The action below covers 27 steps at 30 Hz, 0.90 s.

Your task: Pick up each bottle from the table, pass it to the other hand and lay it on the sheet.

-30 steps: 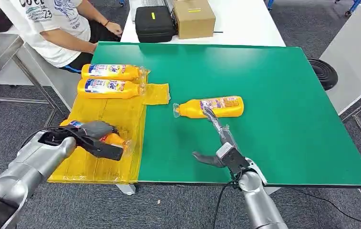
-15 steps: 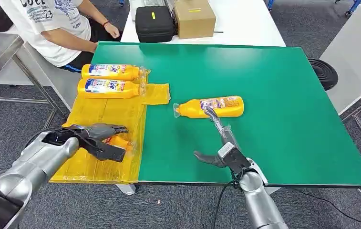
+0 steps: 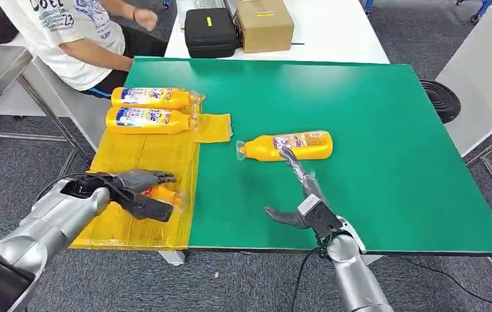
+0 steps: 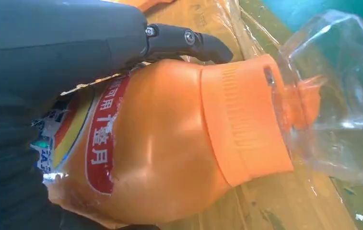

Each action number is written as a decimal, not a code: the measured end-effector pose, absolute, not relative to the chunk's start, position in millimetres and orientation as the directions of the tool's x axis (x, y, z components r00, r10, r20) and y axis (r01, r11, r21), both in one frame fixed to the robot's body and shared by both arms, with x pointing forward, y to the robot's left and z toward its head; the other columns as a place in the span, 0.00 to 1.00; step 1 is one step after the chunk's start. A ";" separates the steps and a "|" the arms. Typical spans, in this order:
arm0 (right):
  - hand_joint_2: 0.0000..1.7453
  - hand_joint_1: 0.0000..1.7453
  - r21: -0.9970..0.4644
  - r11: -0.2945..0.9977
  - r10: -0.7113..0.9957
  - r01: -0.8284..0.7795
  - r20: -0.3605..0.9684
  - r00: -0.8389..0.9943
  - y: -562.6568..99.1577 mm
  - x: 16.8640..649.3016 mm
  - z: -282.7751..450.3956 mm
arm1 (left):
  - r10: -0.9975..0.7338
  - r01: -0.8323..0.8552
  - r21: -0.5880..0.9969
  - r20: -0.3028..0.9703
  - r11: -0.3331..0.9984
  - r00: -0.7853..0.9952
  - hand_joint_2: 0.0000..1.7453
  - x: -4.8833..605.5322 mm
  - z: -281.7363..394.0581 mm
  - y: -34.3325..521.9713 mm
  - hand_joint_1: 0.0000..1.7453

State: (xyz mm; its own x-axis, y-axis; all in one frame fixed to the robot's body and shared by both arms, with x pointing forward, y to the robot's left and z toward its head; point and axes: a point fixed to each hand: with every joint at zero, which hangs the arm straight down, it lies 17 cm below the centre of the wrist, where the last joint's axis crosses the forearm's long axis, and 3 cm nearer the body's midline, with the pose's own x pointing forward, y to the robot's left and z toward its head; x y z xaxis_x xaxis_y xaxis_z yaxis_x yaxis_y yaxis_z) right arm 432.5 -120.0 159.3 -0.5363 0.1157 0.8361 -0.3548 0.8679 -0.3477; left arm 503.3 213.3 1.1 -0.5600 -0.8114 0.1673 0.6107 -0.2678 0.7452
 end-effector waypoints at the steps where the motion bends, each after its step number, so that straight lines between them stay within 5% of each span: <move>1: 1.00 0.00 -0.347 0.868 0.116 -0.354 0.836 -0.536 -120.4 432.5 159.2 | -0.811 0.611 0.745 0.168 -0.268 -0.560 1.00 503.0 0.7 212.8 0.00; 15: 1.00 0.00 -0.355 0.870 0.136 -0.343 0.841 -0.524 -127.5 433.7 152.6 | -0.771 0.662 0.708 0.271 -0.247 -0.577 1.00 489.5 6.2 204.3 0.00; 16: 1.00 0.00 -0.355 0.870 0.138 -0.343 0.841 -0.523 -127.5 434.0 152.0 | -0.771 0.660 0.710 0.270 -0.246 -0.577 0.00 490.1 7.8 206.7 0.00; 27: 1.00 0.00 -0.358 0.867 0.138 -0.347 0.841 -0.523 -125.7 443.3 154.6 | -0.750 0.639 0.731 0.278 -0.239 -0.600 0.00 483.0 12.6 210.4 0.00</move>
